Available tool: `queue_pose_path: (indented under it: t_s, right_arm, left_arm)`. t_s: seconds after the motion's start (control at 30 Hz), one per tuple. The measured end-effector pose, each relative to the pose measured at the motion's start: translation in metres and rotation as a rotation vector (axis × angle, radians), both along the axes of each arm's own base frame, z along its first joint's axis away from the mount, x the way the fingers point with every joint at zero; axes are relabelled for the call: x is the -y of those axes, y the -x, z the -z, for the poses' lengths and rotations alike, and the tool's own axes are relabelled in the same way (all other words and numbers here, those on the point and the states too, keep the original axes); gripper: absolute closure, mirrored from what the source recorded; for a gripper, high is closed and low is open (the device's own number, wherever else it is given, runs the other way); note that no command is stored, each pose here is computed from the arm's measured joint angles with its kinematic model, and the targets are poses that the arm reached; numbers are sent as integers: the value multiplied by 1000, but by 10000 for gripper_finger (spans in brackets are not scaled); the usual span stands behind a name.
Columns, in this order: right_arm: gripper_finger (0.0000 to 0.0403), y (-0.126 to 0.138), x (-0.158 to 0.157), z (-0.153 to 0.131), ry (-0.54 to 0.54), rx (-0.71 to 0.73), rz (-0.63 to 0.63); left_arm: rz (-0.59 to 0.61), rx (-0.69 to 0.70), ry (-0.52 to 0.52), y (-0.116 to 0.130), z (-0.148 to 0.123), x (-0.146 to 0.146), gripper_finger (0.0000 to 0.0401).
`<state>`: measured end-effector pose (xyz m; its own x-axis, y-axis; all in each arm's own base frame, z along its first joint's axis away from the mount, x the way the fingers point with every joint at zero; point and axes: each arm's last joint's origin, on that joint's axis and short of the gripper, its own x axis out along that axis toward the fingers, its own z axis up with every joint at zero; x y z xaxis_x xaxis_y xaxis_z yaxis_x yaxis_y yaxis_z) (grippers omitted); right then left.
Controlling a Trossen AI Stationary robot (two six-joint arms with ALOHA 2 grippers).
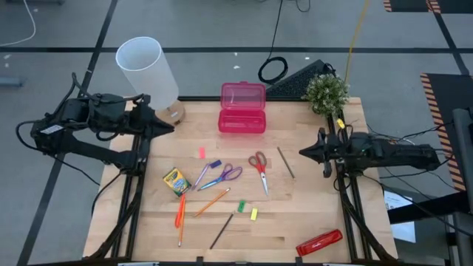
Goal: Pack school essentials
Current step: Put the violet pen into the red supply box
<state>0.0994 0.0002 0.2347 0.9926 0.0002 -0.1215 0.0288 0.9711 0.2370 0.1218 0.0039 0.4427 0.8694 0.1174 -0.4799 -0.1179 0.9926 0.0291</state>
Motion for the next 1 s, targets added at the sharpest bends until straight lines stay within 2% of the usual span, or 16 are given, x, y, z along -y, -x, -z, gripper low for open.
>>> queue_pose_path:
  t_s: [0.23, 0.43, 0.53, 0.7, 1.0]
  right_arm:
    - [403, -6, 0, -57, 73, 26, -3]
    - [403, -16, 4, -104, 210, 51, 134]
    - [403, -23, 5, -120, 232, 26, 137]
    - [403, -39, 5, -124, 188, -64, 133]
    - [403, -63, 4, -102, 131, -275, 127]
  left_arm:
    - [-45, -3, -12, -2, 0, -1, 359]
    - [-67, -2, 27, -7, 1, -1, 359]
    - [-75, -18, 39, -13, 3, -1, 359]
    - [-82, -46, 51, -22, 7, -1, 359]
    - [-57, -136, 69, -47, 19, 6, 359]
